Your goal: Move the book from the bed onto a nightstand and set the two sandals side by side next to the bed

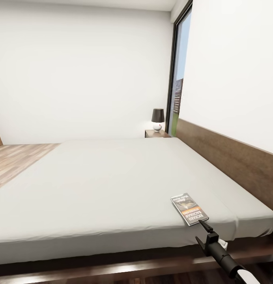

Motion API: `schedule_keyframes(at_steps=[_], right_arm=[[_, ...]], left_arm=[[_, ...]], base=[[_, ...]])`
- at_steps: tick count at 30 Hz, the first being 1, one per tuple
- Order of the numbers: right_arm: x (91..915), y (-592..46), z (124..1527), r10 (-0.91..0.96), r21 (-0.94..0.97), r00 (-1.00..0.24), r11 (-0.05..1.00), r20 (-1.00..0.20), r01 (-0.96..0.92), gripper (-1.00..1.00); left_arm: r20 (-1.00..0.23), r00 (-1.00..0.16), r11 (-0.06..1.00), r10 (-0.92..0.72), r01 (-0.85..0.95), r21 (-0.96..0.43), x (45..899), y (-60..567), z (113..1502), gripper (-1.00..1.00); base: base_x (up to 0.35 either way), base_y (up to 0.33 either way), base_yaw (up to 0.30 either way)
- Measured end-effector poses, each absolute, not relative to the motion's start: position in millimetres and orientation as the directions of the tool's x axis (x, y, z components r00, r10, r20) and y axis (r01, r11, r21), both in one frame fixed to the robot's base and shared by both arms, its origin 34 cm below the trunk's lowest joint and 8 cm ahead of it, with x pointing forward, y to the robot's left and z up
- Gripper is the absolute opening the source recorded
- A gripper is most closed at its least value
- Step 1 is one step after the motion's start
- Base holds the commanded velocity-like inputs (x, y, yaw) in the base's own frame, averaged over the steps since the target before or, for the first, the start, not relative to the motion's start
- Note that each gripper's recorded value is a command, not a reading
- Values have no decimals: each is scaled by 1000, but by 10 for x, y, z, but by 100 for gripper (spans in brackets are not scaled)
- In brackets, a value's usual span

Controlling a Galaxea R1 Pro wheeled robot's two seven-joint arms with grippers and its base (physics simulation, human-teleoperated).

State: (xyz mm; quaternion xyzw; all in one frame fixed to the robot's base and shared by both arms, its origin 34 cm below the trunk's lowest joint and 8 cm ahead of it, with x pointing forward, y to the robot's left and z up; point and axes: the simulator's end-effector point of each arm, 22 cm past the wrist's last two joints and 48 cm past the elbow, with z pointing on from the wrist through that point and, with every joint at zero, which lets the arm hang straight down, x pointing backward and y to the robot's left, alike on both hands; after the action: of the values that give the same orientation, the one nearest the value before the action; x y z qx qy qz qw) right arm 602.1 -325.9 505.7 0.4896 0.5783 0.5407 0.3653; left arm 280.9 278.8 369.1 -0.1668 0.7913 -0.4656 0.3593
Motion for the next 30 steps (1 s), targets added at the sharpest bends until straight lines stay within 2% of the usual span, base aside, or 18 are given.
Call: schedule_keyframes(at_steps=[30], right_arm=[[6021, -3253, 5055, 961, 983, -253, -65, 108, 171, 100]], left_arm=[[-413, -686, 511, -599, 71, -857, 2809, 2788, 3691, 100]], base=[[4, 0, 0]])
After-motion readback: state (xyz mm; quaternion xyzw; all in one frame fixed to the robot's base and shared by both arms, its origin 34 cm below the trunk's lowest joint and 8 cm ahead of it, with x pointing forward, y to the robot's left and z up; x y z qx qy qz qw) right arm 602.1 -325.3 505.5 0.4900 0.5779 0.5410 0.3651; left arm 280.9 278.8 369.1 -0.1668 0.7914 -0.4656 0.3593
